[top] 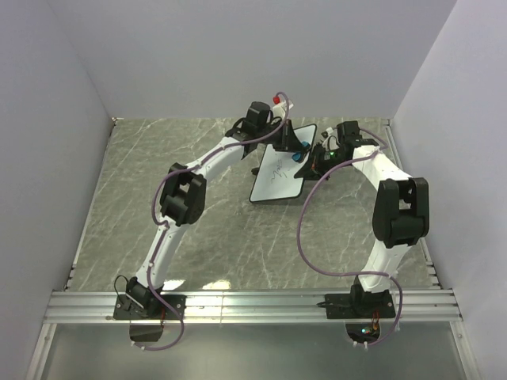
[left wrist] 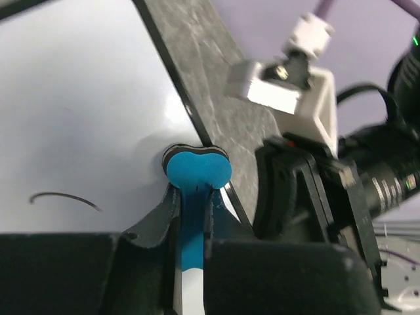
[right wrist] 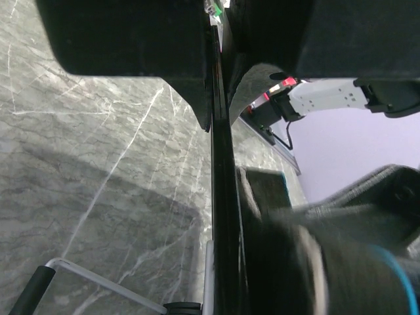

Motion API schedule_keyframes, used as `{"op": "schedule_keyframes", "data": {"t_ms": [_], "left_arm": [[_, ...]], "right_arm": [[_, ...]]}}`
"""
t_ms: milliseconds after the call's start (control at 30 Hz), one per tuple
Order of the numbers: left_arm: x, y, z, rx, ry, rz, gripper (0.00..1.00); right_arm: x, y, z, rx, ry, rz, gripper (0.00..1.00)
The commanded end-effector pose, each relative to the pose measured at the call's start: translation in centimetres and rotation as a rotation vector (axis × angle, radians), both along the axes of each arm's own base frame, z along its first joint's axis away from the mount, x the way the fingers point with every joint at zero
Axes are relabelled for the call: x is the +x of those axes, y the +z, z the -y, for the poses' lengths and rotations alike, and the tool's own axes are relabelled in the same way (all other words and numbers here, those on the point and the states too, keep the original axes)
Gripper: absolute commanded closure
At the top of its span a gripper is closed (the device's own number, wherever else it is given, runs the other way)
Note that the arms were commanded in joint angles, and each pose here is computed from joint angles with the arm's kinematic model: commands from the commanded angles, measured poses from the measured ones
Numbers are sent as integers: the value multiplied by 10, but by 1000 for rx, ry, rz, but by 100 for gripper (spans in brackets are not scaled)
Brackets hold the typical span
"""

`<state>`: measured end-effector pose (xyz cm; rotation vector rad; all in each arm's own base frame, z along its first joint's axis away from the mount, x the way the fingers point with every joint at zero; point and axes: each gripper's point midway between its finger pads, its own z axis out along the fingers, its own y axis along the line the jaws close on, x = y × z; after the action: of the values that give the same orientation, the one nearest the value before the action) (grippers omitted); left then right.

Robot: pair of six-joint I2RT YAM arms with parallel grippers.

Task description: Erase the whiteboard

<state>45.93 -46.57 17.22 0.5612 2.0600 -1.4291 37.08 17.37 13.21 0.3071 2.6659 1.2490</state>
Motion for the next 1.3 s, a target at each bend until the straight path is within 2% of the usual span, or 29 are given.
{"op": "schedule_keyframes", "data": {"t_ms": [0, 33, 167, 233, 333, 500, 533, 600, 633, 833, 967, 1067, 1267], "left_arm": [[21, -59, -16, 156, 134, -112, 100], [28, -82, -25, 187, 170, -173, 100], [70, -123, -71, 260, 345, -246, 100], [76, -143, -81, 291, 372, -275, 100], [75, -150, -87, 309, 358, -275, 100], [45, -143, -77, 338, 250, -220, 100], [35, -123, -70, 321, 204, -176, 100], [18, -123, -69, 310, 159, -175, 100], [8, -102, -63, 276, 123, -158, 100], [-52, -74, -52, 251, -36, -190, 100], [-107, -62, -43, 208, -165, -228, 100], [-122, -58, -46, 219, -173, -243, 100], [-118, -62, -65, 247, -109, -278, 100]], "right_arm": [[-43, -24, -46, 33, 179, -101, 100], [-44, -21, -46, 37, 181, -93, 100], [-49, -20, -45, 42, 184, -88, 100], [-51, -20, -45, 42, 186, -90, 100], [-50, -21, -45, 37, 184, -94, 100], [-42, -18, -46, 36, 182, -81, 100], [-41, -20, -46, 35, 181, -87, 100], [-37, -18, -47, 40, 181, -79, 100], [-35, -19, -48, 42, 182, -79, 100], [-24, -17, -49, 36, 175, -59, 100], [-13, -11, -45, 43, 149, -35, 100], [-8, -9, -43, 46, 137, -31, 100], [-1, -3, -37, 67, 104, -13, 100]]}}
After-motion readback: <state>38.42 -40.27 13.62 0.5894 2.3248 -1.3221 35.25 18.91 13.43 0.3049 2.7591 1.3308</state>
